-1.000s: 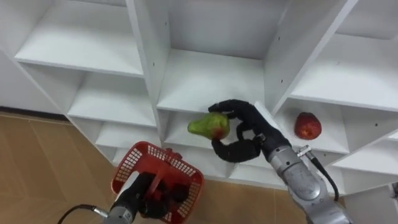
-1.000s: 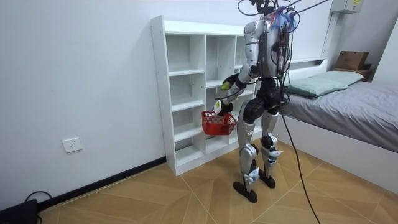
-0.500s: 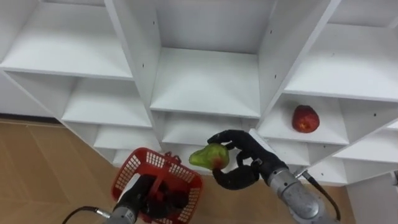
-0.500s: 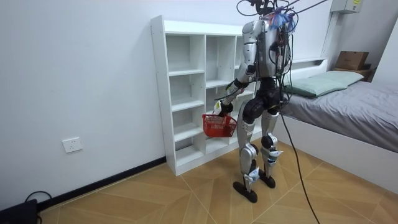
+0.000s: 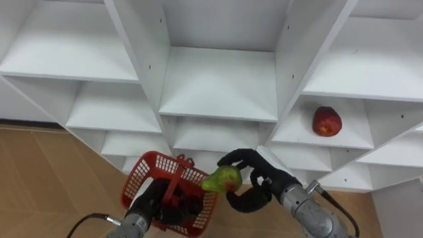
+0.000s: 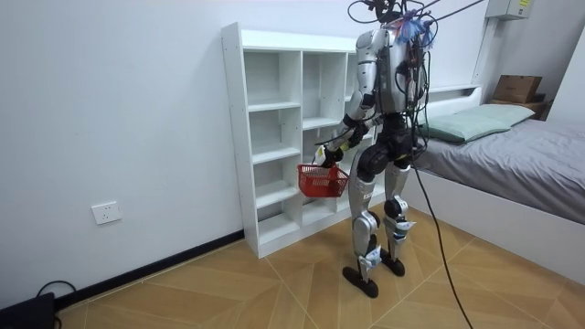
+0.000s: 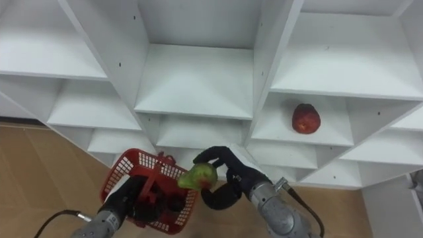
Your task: Collect fruits from the closet
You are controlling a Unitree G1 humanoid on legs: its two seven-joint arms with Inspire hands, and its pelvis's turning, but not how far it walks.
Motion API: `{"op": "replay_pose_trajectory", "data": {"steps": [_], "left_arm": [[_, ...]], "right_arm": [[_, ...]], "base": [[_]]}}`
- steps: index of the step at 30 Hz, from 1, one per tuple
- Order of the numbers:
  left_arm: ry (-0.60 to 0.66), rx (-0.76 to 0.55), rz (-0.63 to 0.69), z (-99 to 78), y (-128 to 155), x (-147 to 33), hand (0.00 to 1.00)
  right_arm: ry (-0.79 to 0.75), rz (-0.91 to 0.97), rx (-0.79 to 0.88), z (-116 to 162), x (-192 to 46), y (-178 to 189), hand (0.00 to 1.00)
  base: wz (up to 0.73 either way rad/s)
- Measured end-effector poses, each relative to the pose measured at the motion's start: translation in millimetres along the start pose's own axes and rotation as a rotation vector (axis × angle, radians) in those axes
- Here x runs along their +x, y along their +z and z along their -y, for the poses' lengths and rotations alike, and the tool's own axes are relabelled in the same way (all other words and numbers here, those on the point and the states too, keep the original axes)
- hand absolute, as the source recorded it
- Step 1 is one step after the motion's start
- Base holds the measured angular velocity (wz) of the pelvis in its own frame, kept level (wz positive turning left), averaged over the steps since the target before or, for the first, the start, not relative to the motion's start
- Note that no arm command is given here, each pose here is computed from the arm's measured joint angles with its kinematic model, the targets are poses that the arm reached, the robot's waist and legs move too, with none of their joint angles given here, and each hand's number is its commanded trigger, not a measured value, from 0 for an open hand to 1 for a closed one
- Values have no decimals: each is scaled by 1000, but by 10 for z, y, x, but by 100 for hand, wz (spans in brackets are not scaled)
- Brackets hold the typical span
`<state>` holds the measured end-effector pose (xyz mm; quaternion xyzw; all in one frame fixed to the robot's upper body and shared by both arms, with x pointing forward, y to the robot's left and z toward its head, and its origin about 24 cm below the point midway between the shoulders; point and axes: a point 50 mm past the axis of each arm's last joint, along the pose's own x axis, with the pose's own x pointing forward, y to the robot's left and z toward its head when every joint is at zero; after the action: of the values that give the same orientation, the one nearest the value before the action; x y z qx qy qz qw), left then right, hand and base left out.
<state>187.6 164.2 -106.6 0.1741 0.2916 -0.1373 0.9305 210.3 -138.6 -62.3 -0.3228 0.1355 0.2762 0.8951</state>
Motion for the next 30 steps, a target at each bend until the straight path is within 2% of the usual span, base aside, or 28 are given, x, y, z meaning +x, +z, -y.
{"op": "replay_pose_trajectory", "data": {"steps": [12,13,14,15,16,30], "left_arm": [[-85,30,42,66,120,43,100],[-89,30,43,68,121,43,100],[-95,32,42,75,119,42,100],[-101,31,44,82,123,41,100],[-104,31,46,87,126,40,100],[-238,22,76,172,182,24,100]], "right_arm": [[58,-59,-33,-93,-14,-116,100],[62,-64,-40,-98,-16,-127,86],[72,-82,-42,-112,-24,-157,54],[81,-96,-41,-119,-30,-179,4],[84,-100,-41,-120,-32,-186,0],[76,-112,-53,-141,-23,-211,0]], "base": [[-5],[-6],[0],[0],[0],[0]]}}
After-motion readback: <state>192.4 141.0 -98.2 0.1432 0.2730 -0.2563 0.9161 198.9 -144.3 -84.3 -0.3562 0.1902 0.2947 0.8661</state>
